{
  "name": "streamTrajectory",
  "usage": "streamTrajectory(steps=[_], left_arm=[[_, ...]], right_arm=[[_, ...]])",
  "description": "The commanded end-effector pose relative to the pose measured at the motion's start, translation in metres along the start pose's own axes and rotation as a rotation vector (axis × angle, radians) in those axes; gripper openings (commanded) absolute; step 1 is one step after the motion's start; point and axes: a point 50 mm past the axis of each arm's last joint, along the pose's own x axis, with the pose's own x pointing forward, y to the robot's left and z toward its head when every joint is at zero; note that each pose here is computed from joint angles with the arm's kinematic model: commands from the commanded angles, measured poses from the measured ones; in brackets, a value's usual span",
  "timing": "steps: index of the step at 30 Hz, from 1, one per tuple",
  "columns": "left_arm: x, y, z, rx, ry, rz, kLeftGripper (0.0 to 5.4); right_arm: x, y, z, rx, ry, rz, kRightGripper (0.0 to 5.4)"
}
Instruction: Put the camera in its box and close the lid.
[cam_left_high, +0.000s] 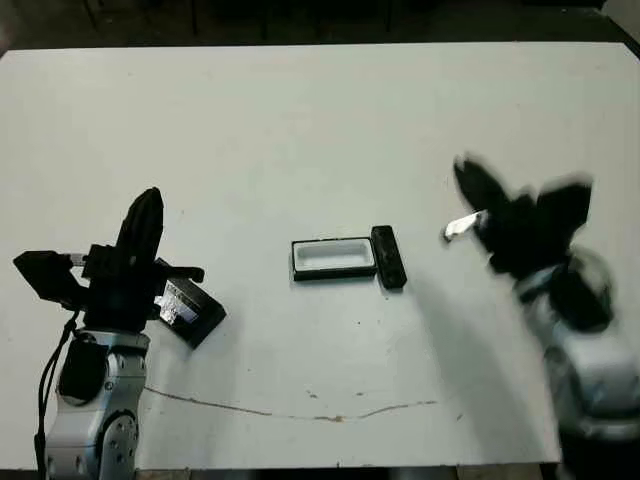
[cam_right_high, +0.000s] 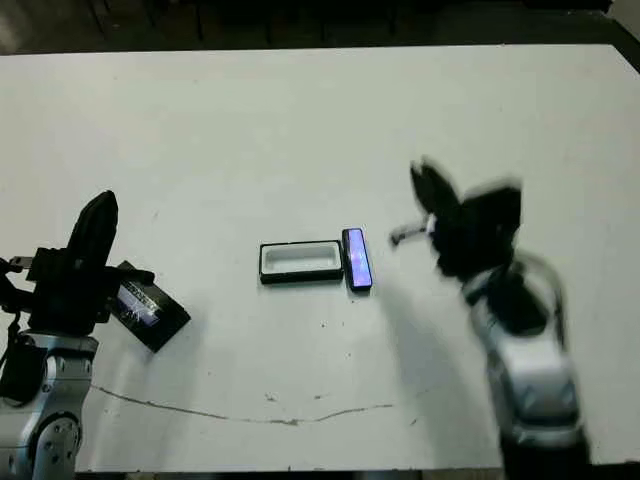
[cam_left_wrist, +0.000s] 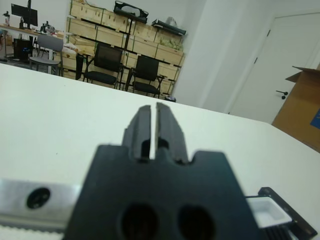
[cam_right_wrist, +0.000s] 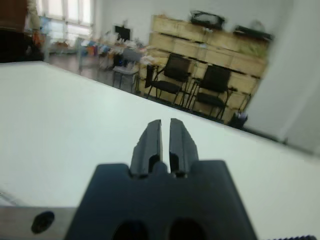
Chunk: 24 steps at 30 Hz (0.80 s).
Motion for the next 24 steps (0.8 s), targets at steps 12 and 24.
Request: streamTrajectory(steps=[12, 24], left_arm=[[-0.004, -0.002, -0.008, 0.004, 0.036, 0.001, 0.01], [-0.006, -0.001, -0.007, 0.012, 0.034, 0.008, 0.01]], right_arm=[[0.081, -0.019, -0.006, -0.457, 0.315, 0.538, 0.00], [0.084, 0.007, -0.039, -0.467, 0.459, 0.831, 0.00]])
